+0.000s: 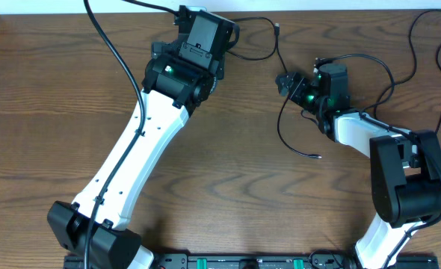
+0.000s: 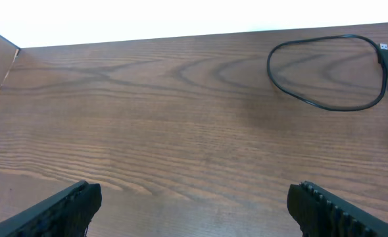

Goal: Untangle cables

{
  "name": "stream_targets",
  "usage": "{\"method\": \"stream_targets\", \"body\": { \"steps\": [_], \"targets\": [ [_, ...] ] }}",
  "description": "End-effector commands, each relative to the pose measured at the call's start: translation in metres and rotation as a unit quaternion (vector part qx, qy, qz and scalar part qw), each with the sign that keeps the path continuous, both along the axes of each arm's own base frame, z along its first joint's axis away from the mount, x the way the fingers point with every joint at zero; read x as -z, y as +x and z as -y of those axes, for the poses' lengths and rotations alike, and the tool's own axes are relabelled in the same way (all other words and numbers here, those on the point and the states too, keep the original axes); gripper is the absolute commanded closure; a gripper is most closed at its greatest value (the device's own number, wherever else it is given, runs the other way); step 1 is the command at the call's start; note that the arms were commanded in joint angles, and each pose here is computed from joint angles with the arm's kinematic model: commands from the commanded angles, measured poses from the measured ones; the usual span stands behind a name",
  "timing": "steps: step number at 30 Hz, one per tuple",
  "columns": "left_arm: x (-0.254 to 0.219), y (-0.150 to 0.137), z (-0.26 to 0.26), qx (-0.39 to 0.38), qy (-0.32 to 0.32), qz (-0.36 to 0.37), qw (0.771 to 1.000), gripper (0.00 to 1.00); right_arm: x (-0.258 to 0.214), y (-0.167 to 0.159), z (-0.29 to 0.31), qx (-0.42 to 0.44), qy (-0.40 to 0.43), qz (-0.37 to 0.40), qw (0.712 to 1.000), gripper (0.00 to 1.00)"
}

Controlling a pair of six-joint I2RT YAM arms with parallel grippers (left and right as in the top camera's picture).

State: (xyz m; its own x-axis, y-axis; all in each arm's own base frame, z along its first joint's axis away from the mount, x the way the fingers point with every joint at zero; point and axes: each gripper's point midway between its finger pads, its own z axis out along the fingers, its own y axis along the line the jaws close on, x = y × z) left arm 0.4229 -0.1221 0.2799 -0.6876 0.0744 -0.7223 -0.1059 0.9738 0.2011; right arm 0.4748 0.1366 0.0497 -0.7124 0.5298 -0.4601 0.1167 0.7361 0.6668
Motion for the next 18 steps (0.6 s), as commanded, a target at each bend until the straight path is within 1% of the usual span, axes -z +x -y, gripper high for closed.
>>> {"method": "stream_targets", "body": {
  "steps": [1,4,9,12,13,15,17,18],
  "targets": [
    [-0.005,-0.002,-0.002,-0.005,-0.007,0.007,1.0,0.04,0.012,-0.009,-0.005,-0.041,-0.046,0.001,0.998,0.17],
    [-0.005,-0.002,-0.002,-0.005,-0.006,0.006,1.0,0.05,0.022,-0.017,-0.006,-0.051,-0.082,-0.012,0.995,0.21],
    [-0.005,-0.002,-0.002,-0.005,-0.007,0.007,1.0,0.05,0.035,-0.023,-0.002,-0.035,-0.171,-0.017,0.984,0.23],
    [-0.005,-0.002,-0.002,-0.006,-0.006,0.006,1.0,0.05,0.04,-0.028,0.006,-0.012,-0.231,-0.023,0.973,0.32],
    [-0.005,-0.002,-0.002,-0.005,-0.006,0.006,1.0,0.05,0.041,-0.029,0.008,-0.006,-0.242,-0.025,0.97,0.33],
    [-0.005,-0.002,-0.002,-0.005,-0.007,0.007,1.0,0.05,0.044,-0.032,0.014,0.009,-0.273,-0.031,0.961,0.42],
    [-0.005,-0.002,-0.002,-0.005,-0.007,0.007,1.0,0.05,0.046,-0.036,0.017,0.016,-0.293,-0.037,0.955,0.48],
    [-0.005,-0.002,-0.002,-0.005,-0.006,0.006,1.0,0.04,0.046,-0.037,0.018,0.013,-0.298,-0.038,0.954,0.52]
  ]
}}
